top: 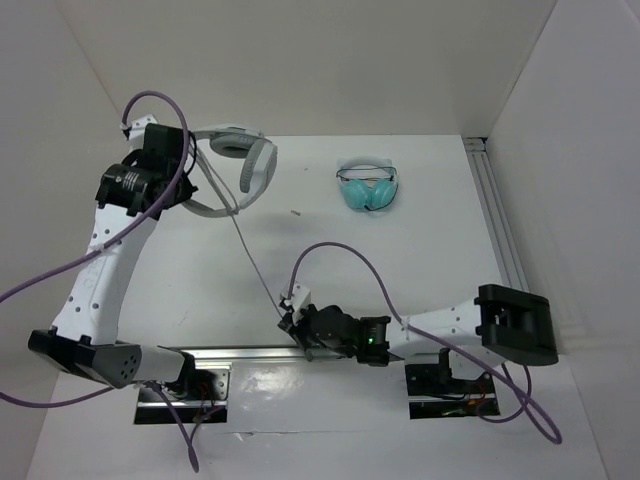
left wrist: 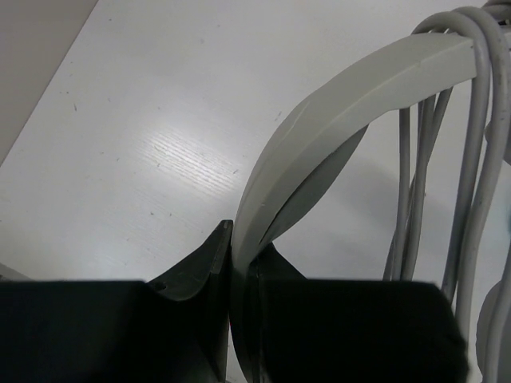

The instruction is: Wrap the headphones

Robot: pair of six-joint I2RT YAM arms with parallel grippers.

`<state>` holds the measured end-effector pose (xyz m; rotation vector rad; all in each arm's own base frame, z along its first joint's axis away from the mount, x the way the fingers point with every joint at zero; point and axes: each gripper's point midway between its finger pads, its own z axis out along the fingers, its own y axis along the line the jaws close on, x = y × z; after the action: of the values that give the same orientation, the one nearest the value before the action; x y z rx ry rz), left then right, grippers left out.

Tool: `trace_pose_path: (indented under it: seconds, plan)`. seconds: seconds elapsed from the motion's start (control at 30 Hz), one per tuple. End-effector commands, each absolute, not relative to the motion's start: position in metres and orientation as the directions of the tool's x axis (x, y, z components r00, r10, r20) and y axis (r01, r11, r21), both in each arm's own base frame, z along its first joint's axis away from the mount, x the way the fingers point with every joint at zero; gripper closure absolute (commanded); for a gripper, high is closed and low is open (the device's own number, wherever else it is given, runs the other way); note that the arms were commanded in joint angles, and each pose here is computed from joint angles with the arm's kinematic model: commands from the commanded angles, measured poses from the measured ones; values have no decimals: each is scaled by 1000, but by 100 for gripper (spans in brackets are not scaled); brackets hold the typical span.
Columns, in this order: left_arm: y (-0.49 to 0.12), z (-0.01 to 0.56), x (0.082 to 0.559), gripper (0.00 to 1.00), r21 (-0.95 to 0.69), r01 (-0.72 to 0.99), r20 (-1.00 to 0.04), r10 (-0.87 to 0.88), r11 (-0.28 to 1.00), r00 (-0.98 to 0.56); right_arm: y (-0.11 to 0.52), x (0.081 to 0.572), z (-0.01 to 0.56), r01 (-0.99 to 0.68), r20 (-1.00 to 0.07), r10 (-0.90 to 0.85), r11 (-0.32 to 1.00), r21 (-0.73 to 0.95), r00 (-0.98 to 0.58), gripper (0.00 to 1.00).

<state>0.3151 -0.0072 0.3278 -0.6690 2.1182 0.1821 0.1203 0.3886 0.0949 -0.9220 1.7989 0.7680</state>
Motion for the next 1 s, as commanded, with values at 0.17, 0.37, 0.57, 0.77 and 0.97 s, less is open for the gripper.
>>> trace_pose_path:
  seconds: [0.17, 0.37, 0.57, 0.77, 0.97]
  plan:
    - [16, 309, 346, 100, -123, -574, -830, -401, 809, -387, 371, 108, 180, -797, -967, -206, 604, -4, -152, 100]
    - [6, 287, 337, 100, 33, -586, -843, -292, 809, -451, 357, 100, 231, -764, -976, -202, 641, -74, -75, 100]
    - [-18, 254, 324, 100, 230, -524, -812, -135, 820, -568, 344, 108, 291, -731, -986, -162, 676, -92, -25, 100]
    - [-69, 234, 294, 100, 336, -344, -755, 33, 877, -655, 308, 136, 335, -575, -981, -182, 797, -184, 61, 100]
    - [-113, 232, 273, 100, 362, -81, -717, 222, 929, -661, 280, 165, 364, -438, -962, -235, 857, -273, 139, 100]
